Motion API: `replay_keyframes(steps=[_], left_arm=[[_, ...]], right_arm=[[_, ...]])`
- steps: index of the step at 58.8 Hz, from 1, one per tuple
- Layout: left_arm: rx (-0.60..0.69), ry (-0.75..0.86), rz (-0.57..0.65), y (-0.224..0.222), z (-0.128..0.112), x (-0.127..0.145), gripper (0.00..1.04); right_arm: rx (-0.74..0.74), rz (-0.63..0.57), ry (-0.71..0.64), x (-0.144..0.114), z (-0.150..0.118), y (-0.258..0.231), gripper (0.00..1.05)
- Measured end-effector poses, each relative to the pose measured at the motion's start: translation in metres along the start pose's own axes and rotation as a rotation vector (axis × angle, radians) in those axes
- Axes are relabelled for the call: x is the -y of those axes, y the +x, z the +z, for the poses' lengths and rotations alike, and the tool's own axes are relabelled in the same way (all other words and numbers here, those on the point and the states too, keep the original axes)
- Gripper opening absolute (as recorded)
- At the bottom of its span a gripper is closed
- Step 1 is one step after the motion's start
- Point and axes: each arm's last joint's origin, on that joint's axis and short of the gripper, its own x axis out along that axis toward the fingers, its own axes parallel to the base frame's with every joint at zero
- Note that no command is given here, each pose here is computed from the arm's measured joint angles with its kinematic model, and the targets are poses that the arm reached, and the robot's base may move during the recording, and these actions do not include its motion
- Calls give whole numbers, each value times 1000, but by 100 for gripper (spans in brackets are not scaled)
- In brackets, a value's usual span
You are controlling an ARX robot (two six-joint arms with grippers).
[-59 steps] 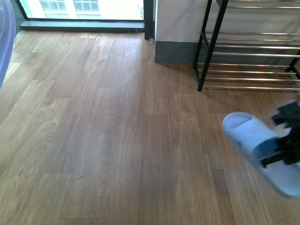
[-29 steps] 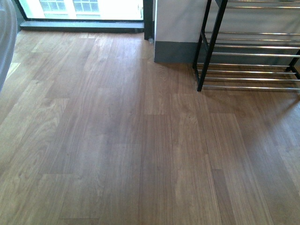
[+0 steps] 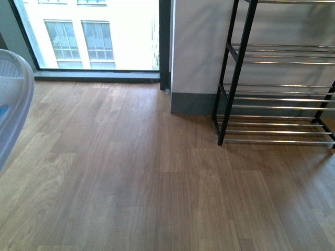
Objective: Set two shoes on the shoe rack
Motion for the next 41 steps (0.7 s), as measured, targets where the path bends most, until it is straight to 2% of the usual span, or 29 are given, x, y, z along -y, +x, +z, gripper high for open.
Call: replay_keyframes(steps=[41], left_arm=[[1,1,-3,0,0,0,2]], right_arm=[[-4,-1,2,0,-1,0,2]])
